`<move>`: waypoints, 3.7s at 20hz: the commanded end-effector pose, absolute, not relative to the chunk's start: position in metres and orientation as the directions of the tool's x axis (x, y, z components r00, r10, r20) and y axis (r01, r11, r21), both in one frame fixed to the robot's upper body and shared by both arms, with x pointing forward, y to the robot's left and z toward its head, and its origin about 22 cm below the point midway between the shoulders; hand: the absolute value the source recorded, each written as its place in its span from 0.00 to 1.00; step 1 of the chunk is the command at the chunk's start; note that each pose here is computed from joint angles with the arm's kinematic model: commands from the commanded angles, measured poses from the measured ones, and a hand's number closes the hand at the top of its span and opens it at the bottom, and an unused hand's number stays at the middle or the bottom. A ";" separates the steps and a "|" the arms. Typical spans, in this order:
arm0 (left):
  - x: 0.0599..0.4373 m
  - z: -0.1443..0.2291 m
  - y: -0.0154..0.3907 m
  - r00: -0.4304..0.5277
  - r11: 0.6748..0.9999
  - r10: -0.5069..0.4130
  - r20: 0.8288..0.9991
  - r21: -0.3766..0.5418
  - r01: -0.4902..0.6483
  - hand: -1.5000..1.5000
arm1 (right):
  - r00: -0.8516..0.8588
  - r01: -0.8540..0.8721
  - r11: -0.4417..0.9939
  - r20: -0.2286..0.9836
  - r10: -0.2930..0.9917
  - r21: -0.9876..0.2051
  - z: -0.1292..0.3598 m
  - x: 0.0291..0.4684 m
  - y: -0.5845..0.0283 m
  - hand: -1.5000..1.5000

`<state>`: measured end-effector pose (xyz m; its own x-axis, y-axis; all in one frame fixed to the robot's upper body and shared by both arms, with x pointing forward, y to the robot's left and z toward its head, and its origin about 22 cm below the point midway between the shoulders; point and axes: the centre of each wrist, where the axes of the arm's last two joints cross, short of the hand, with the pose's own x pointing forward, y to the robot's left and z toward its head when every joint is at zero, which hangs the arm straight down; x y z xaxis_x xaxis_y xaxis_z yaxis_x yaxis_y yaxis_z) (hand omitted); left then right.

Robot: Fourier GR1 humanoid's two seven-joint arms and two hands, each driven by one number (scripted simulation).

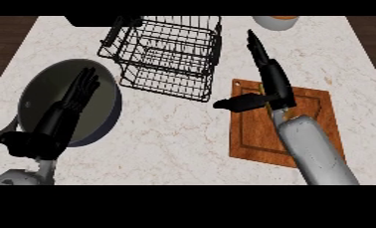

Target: Pick the pear from the cutting board and place it in the tiered basket

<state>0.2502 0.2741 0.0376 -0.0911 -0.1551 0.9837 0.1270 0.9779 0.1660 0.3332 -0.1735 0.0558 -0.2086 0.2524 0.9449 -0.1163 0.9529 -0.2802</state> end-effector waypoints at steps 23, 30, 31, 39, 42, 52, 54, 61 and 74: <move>0.237 -0.007 0.244 0.051 0.984 -0.096 0.994 0.087 0.153 0.50 | -0.152 -0.315 -0.096 -0.050 0.987 -0.944 0.120 0.326 -0.138 0.00; 0.250 -0.010 0.234 0.024 0.981 -0.116 0.993 0.110 0.162 0.50 | -0.050 -0.340 -0.084 -0.071 0.996 -0.936 0.144 0.282 -0.097 0.00; 0.247 -0.026 0.250 0.048 0.984 -0.092 0.995 0.083 0.159 0.50 | -0.022 -0.326 -0.060 -0.056 0.998 -0.943 0.132 0.285 -0.102 0.00; 0.256 -0.016 0.251 0.023 0.982 -0.105 0.994 0.100 0.160 0.50 | 0.112 -0.270 -0.154 -0.190 0.975 -0.951 0.121 0.285 -0.137 0.00; 0.260 -0.002 0.235 0.025 0.980 -0.092 0.995 0.086 0.180 0.50 | 0.149 -0.319 -0.136 -0.192 0.970 -0.938 0.104 0.294 -0.140 0.00; 0.258 -0.016 0.231 0.026 0.977 -0.093 0.995 0.086 0.196 0.50 | 0.172 -0.323 -0.073 -0.135 0.976 -0.944 0.064 0.299 -0.155 0.00; 0.248 -0.023 0.244 0.030 0.975 -0.093 0.995 0.084 0.208 0.50 | 0.218 -0.313 -0.072 -0.145 0.965 -0.947 0.059 0.311 -0.170 0.00; 0.261 -0.024 0.250 0.027 0.976 -0.114 0.993 0.107 0.192 0.50 | 0.205 -0.354 -0.068 -0.149 0.967 -0.933 0.053 0.307 -0.173 0.00; 0.261 -0.015 0.244 0.015 0.978 -0.102 0.995 0.097 0.186 0.50 | 0.171 -0.342 -0.006 -0.069 0.983 -0.940 0.007 0.314 -0.201 1.00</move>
